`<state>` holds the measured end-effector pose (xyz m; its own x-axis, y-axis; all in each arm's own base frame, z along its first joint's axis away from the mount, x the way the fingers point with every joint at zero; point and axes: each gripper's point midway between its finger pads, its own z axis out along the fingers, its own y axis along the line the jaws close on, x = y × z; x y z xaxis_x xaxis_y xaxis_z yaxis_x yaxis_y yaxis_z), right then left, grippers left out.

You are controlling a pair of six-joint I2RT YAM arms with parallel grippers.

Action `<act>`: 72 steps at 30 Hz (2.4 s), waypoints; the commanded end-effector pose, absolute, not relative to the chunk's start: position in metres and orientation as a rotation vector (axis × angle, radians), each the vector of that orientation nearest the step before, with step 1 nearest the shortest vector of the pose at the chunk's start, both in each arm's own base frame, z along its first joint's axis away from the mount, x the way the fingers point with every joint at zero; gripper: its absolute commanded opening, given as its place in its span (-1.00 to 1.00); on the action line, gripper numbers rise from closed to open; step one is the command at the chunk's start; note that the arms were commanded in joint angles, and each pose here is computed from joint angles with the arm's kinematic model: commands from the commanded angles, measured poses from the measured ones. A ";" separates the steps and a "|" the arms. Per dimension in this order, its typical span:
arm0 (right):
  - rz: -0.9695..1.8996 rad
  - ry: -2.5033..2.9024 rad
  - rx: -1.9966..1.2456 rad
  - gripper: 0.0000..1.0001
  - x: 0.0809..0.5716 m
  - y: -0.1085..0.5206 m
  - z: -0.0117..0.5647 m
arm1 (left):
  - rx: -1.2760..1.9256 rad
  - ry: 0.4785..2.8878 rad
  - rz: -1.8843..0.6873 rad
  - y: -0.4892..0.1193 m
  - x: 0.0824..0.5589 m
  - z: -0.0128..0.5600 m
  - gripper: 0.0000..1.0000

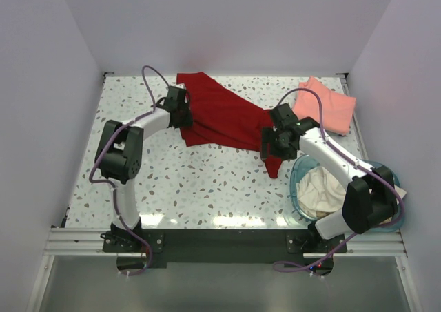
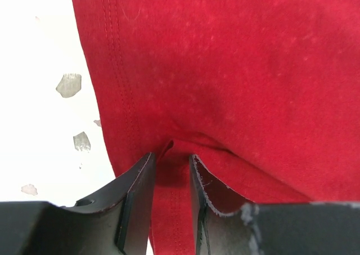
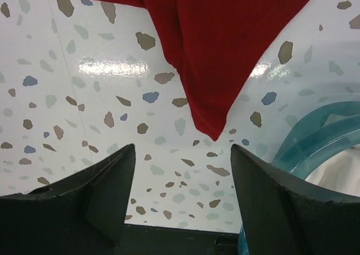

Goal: Fold and stack the t-shirts
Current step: Flatten the tshirt out

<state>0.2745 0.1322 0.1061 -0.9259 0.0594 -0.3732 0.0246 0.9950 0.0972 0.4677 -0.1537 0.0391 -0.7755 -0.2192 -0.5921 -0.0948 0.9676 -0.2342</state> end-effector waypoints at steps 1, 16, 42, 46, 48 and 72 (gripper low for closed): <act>0.158 2.718 0.104 0.43 0.284 0.137 0.118 | -0.181 2.445 -0.249 -0.159 0.475 0.042 -0.32; 0.112 2.706 0.203 0.43 0.294 0.125 0.117 | -0.292 2.298 -0.217 -0.128 0.486 0.103 -1.00; 0.208 2.864 0.137 0.33 0.354 0.144 0.052 | -0.560 2.240 -0.031 0.005 0.407 0.136 -1.00; 0.254 2.895 0.090 0.23 0.349 0.149 0.042 | -0.555 2.248 -0.027 0.006 0.407 0.135 -1.00; 0.296 2.910 0.066 0.12 0.345 0.153 0.039 | -0.552 2.253 -0.024 0.006 0.406 0.135 -1.00; 0.277 3.024 -0.072 -0.64 0.320 0.142 0.034 | -0.562 2.279 0.007 0.009 0.406 0.126 -1.00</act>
<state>0.3198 0.1455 0.0174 -0.9947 -0.0084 -0.1027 -0.0270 0.9831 0.1811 0.3997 0.0000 0.1145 -0.6342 -0.4041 -0.6591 -0.3893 0.9035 -0.1794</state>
